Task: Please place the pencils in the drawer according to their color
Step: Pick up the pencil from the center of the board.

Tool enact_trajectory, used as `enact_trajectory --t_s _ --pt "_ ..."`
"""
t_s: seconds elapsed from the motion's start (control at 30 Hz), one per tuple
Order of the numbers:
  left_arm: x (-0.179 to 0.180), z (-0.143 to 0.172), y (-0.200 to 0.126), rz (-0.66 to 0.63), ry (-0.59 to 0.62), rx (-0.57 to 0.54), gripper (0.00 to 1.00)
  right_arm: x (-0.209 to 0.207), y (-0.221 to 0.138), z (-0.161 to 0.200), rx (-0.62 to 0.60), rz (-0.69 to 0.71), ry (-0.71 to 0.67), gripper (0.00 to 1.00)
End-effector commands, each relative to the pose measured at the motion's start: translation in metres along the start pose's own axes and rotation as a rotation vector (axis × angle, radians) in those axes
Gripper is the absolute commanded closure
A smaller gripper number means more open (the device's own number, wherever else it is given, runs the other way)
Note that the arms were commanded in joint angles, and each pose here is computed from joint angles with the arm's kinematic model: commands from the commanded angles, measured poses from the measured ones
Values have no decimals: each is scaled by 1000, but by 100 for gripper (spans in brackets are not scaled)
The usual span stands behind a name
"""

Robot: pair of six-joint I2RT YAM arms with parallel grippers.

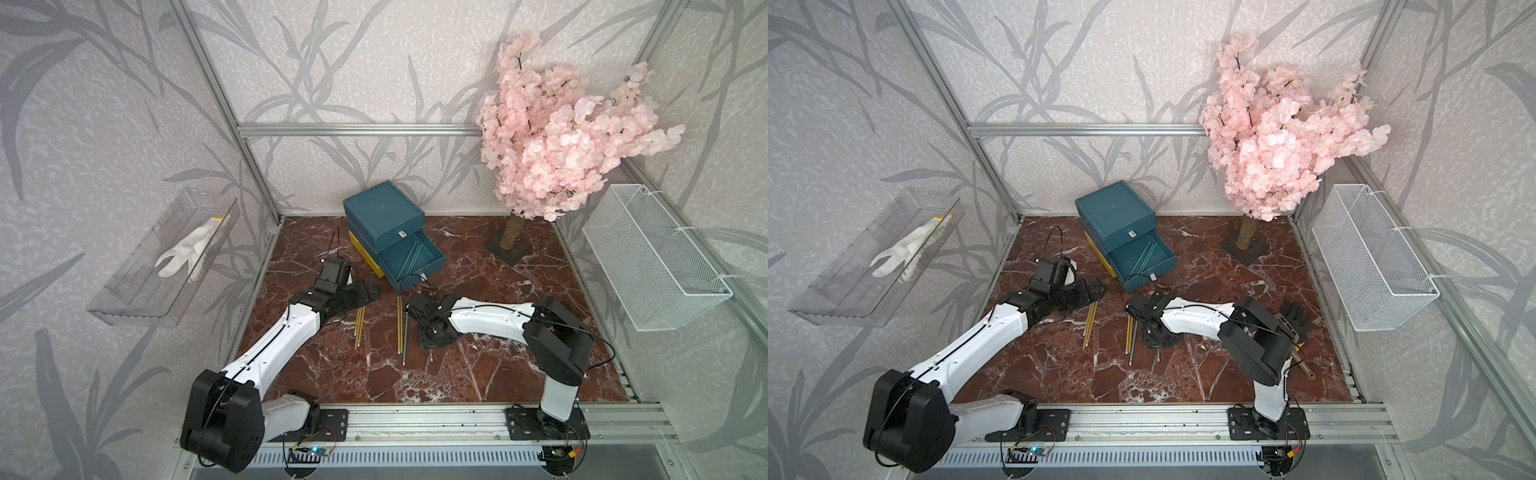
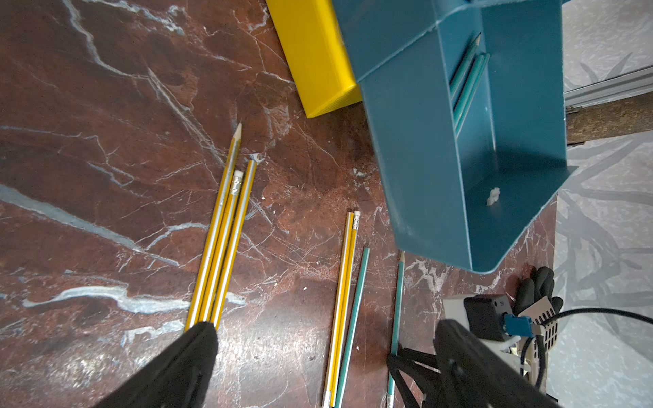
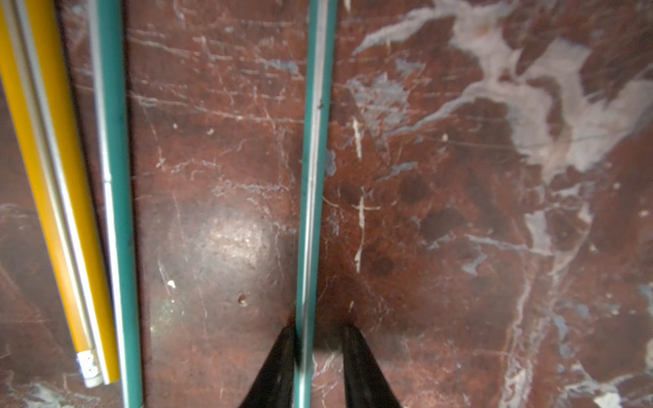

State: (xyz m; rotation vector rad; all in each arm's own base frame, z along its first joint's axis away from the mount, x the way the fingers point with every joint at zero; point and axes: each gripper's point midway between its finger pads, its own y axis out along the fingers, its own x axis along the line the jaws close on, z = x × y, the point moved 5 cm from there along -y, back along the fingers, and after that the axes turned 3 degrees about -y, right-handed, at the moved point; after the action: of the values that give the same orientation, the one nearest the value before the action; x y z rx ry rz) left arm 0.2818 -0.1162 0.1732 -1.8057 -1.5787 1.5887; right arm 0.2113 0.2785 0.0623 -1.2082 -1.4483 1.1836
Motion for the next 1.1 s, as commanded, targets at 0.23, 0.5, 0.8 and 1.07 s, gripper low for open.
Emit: enact_trajectory --t_s 0.23,0.5,0.8,1.07 --pt "0 2 2 -1 1 7 0 -22 32 16 105 78 48 92" --pt "-2 2 1 4 2 9 0 -25 33 22 110 42 80 100" --pt "-9 -5 -2 18 5 4 0 -41 20 17 63 -112 237 100" --pt "-19 -14 -2 49 -19 -23 0 -50 -12 6 -2 -188 291 100"
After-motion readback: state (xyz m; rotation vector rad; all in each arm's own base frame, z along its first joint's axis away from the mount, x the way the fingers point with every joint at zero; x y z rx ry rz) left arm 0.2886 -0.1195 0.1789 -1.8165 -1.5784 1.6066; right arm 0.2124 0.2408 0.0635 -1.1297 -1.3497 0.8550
